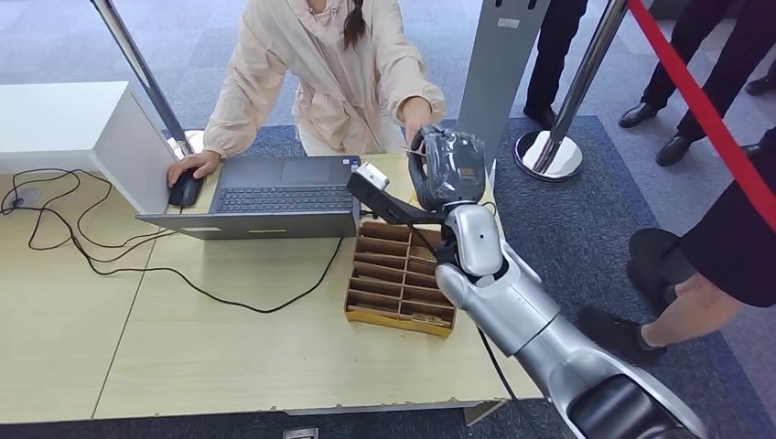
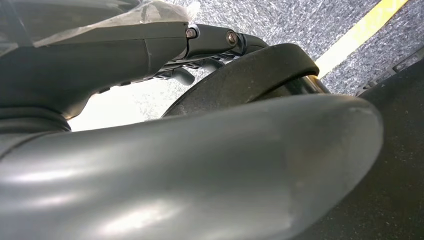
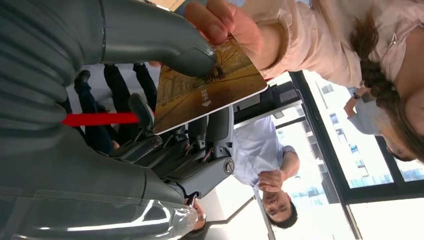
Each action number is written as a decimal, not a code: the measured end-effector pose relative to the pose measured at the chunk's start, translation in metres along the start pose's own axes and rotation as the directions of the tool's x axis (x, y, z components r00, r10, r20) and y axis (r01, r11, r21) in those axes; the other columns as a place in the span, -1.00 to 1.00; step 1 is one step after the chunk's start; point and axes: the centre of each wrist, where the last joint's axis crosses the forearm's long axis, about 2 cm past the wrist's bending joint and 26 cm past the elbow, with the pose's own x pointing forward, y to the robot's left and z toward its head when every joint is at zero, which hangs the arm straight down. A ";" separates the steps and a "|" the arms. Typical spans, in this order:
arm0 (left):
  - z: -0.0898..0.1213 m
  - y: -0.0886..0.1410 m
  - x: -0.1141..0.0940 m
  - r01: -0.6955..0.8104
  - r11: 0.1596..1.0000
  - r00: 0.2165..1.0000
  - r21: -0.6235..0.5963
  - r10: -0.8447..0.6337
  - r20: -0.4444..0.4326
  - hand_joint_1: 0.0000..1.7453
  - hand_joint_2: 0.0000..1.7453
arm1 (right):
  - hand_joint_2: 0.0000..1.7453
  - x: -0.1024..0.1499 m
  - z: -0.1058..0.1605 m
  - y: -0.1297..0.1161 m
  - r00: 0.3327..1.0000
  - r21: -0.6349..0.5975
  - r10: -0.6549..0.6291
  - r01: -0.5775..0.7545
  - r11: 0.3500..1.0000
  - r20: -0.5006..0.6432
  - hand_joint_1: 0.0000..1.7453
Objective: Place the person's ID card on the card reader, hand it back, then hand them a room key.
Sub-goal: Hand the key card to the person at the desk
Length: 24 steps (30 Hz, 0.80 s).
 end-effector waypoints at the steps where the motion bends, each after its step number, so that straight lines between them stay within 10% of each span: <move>1: 0.000 0.000 0.000 0.000 1.000 1.000 0.000 0.000 0.000 -1.00 -1.00 | 1.00 0.000 0.001 0.002 1.000 0.007 -0.002 0.002 1.000 -0.002 0.49; 7: 0.000 0.000 0.000 0.000 1.000 1.000 0.000 0.000 -0.002 -1.00 -1.00 | 1.00 0.000 0.006 0.015 1.000 0.047 -0.011 0.012 0.999 -0.018 0.20; 12: 0.000 0.000 0.000 0.000 1.000 1.000 -0.001 0.000 -0.003 -1.00 -1.00 | 1.00 -0.001 0.008 0.021 1.000 0.070 -0.007 0.009 0.998 -0.029 -0.97; 24: 0.000 0.000 0.000 0.000 1.000 1.000 -0.001 0.000 -0.009 -1.00 -1.00 | 1.00 0.003 0.008 0.019 0.998 0.036 -0.048 0.050 0.998 -0.033 -1.00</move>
